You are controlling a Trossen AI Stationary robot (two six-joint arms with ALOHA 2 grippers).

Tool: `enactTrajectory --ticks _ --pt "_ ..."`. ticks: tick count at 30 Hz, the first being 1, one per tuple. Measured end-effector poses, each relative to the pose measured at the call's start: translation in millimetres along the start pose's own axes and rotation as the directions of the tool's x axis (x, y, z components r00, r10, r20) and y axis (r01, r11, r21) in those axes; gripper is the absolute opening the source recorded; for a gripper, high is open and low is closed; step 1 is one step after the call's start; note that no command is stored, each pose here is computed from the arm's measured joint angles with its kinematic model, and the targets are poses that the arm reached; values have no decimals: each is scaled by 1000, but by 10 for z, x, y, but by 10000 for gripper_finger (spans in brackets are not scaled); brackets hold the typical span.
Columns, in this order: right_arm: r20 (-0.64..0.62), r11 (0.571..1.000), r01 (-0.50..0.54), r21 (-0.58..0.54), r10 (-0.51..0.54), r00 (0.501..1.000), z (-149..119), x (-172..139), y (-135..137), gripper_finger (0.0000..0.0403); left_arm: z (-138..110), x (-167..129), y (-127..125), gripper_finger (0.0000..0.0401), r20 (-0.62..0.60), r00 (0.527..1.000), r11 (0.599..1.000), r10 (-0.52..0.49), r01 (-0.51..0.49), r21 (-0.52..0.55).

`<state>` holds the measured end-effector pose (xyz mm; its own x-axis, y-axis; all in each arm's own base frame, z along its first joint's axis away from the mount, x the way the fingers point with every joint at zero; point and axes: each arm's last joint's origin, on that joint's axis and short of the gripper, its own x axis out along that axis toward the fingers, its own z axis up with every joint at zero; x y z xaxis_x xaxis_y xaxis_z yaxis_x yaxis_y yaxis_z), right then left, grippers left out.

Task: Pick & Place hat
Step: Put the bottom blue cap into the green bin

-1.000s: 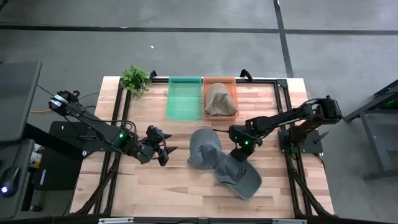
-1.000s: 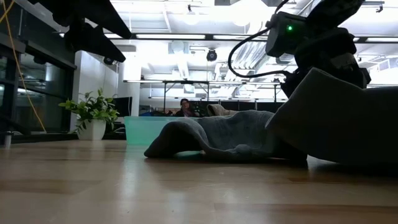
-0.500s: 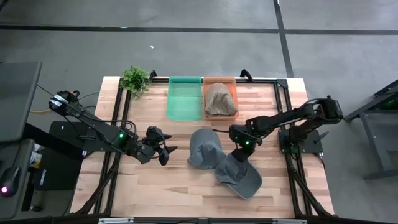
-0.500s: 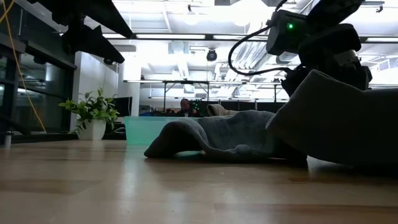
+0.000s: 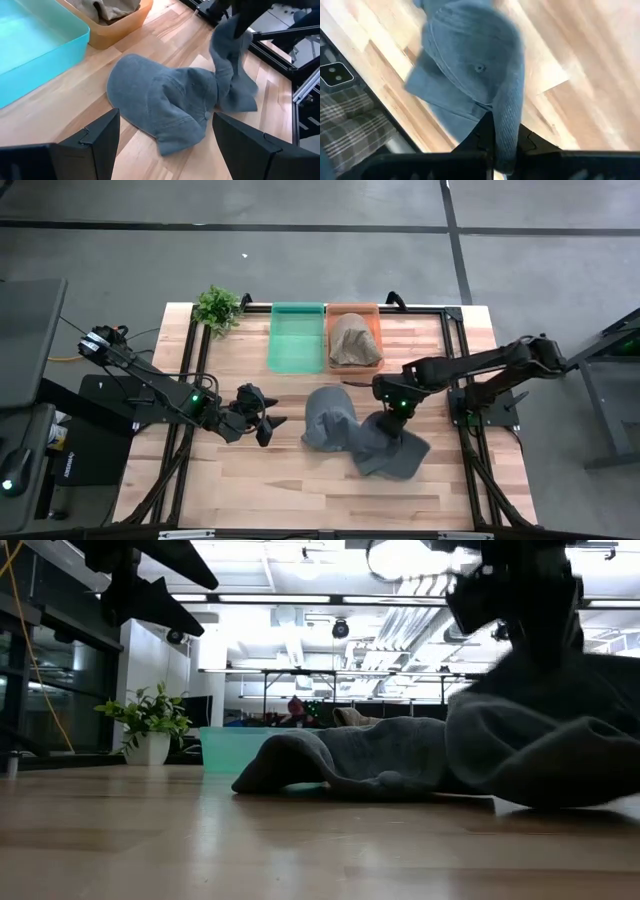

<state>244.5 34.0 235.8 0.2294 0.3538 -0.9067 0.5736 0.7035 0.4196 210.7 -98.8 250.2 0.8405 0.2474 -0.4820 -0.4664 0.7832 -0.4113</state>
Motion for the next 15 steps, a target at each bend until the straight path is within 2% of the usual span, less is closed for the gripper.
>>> enactTrajectory --ticks 5,15 --pt "55 998 56 -29 -54 997 -52 -220 155 5 0 0 0 275 0 1000 1000 0 0 -23" --pt "88 994 80 -79 -73 993 -155 -479 370 5 2 0 -5 275 0 1000 997 -6 6 -76"
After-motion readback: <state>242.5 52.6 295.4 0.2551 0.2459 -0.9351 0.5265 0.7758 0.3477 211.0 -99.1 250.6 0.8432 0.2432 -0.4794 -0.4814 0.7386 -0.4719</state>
